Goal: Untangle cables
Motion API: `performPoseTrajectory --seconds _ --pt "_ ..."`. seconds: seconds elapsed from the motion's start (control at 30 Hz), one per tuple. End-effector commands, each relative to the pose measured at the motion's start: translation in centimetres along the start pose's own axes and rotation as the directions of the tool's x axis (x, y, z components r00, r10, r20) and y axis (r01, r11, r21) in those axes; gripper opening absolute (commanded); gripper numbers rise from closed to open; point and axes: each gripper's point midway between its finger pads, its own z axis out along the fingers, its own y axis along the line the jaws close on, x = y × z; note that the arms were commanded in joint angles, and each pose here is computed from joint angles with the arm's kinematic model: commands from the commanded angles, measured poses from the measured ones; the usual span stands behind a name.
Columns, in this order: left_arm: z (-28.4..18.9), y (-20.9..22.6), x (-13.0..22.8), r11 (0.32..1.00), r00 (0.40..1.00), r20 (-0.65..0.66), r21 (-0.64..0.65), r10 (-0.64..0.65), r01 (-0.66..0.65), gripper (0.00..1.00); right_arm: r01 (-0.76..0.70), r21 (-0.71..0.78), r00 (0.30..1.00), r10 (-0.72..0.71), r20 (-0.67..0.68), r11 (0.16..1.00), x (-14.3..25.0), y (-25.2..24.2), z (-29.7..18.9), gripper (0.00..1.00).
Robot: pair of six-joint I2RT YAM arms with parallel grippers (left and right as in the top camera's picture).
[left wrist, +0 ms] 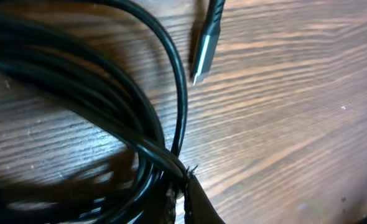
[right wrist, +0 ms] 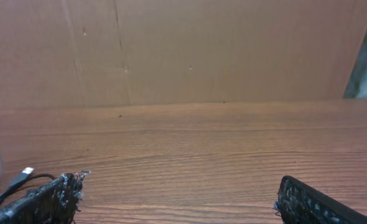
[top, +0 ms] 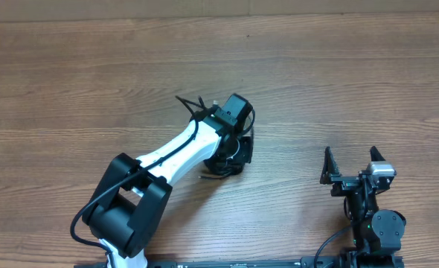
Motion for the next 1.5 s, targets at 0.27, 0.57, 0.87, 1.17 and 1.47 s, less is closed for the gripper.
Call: performPoseTrajectory --seconds 0.27,0.57,0.87,1.17,1.47 --pt "-5.7 -2.2 -1.8 0.992 0.986 0.135 0.055 0.101 -0.109 0.04 0.005 0.005 1.0 -0.005 0.005 1.0 0.2 -0.1 0.0 1.0" --pt "-6.0 -1.6 -2.0 0.994 0.983 0.153 0.023 0.1 -0.104 0.04 0.005 0.005 1.0 -0.005 0.005 1.0 0.2 -0.1 0.0 1.0" --pt "-6.0 -1.2 -2.2 0.995 0.982 0.162 -0.003 0.098 -0.099 0.04 0.005 0.005 1.0 -0.005 0.005 1.0 0.2 -0.1 0.0 1.0" --pt "-6.4 0.0 -1.6 0.985 0.977 0.126 0.006 -0.172 0.173 0.04 0.005 0.005 1.0 -0.005 0.005 1.0 0.2 -0.1 0.0 1.0" --pt "-6.1 1.3 1.3 0.72 0.722 0.048 -0.04 -0.691 0.692 0.04 0.005 0.005 1.0 -0.005 0.005 1.0 0.2 -0.1 0.0 1.0"
